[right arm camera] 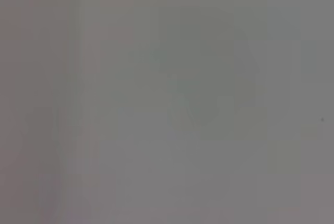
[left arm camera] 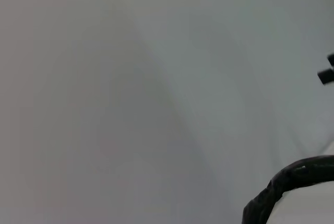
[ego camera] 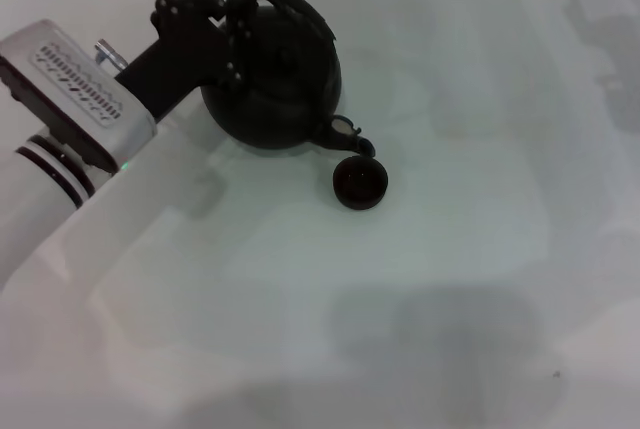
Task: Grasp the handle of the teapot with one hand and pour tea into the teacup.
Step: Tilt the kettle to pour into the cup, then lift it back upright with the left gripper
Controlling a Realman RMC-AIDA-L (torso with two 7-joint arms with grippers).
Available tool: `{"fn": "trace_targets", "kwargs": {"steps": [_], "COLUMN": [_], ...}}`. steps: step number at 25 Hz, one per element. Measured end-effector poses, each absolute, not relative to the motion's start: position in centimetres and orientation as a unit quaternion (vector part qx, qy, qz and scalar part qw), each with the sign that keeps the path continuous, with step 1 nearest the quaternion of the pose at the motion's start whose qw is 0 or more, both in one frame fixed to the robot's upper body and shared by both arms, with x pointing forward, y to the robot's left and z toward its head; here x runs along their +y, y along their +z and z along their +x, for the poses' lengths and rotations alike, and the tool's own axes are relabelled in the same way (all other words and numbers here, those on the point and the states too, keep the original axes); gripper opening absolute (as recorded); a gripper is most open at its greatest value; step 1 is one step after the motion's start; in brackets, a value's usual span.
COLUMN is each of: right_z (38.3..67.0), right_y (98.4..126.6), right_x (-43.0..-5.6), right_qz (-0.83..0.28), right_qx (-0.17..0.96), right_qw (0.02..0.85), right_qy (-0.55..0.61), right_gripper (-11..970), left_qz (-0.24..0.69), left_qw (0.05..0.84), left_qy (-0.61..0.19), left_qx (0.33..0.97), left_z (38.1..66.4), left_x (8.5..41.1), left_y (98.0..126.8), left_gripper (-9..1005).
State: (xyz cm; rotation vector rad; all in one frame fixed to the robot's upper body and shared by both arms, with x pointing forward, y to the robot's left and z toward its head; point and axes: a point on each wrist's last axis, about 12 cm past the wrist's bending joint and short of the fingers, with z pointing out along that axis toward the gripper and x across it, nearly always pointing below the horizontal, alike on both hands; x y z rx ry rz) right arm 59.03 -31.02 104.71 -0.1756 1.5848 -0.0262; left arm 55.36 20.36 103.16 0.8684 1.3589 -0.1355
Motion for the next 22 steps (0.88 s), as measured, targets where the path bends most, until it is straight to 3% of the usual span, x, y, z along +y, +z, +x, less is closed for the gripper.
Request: {"fn": "trace_targets", "kwargs": {"steps": [22], "right_z": [59.17], "right_y": [104.75], "right_x": [-31.17], "right_qz": [-0.062], "right_qx": [0.713], "right_qw": [0.698], "right_qy": [-0.009], "right_gripper": [827], "left_qz": [0.409], "left_qw": [0.696], "left_qy": [-0.051], "left_qx": [0.588], "left_z": [55.59], "left_x": [20.75], "left_y": [103.59], "left_gripper": [85]}}
